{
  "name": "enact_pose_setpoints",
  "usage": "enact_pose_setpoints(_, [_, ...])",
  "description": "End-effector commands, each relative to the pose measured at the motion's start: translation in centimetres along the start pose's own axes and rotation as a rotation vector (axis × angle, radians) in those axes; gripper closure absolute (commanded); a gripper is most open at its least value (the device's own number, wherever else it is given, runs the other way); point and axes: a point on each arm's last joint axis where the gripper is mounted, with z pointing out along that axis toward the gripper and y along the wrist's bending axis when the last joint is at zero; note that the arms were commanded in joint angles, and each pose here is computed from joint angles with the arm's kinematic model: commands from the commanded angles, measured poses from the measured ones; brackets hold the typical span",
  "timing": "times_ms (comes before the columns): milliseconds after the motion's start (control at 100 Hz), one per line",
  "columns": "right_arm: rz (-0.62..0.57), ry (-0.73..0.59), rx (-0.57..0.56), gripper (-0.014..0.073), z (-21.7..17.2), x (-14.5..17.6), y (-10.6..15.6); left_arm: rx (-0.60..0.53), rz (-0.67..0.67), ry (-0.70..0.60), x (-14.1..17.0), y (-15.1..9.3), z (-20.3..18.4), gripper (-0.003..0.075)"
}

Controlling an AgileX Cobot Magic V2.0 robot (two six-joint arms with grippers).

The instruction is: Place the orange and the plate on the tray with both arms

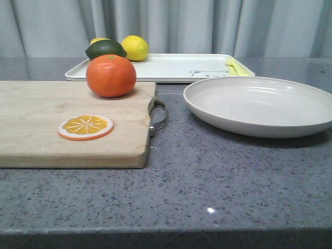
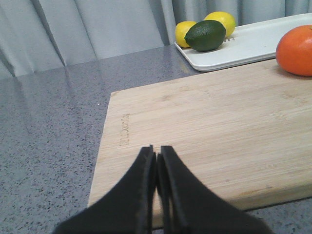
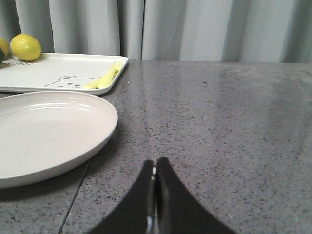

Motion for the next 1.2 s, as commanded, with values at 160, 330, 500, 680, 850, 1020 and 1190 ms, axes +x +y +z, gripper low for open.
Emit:
enact_pose_setpoints(160, [-0.013, -0.103, -0.013, 0.0663, -0.2, -1.0, 0.1, -0.005, -0.009, -0.097, -0.5, 0.0, -0.2, 0.0739])
enact_pose_setpoints(330, [-0.013, -0.103, -0.013, 0.0663, -0.2, -1.0, 0.1, -0.005, -0.009, -0.097, -0.5, 0.0, -0.2, 0.0739])
enact_pose_setpoints(500, [-0.013, -0.103, -0.013, 0.0663, -0.2, -1.0, 0.1, -0.005, -0.009, -0.097, -0.5, 0.0, -0.2, 0.0739])
enact_pose_setpoints(680, [-0.013, -0.103, -0.013, 0.0663, -0.2, -1.0, 0.1, -0.005, -0.009, -0.097, -0.5, 0.0, -0.2, 0.0739])
enact_pose_setpoints(850, [-0.013, -0.151, -0.019, 0.0663, -0.3, -1.4, 0.2, 0.000, -0.055, -0.106, -0.6, 0.0, -0.2, 0.0739])
enact_pose_setpoints(1020, [-0.009, -0.165, -0.021, 0.0663, -0.3, -1.6, 0.2, 0.011, -0.220, -0.154, -1.1, 0.0, -0.3, 0.0739])
enact_pose_setpoints(1190, [0.071, -0.159, -0.023, 0.0663, -0.5, -2.2, 0.2, 0.016, -0.252, -0.200, -2.7, 0.2, -0.8, 0.0739])
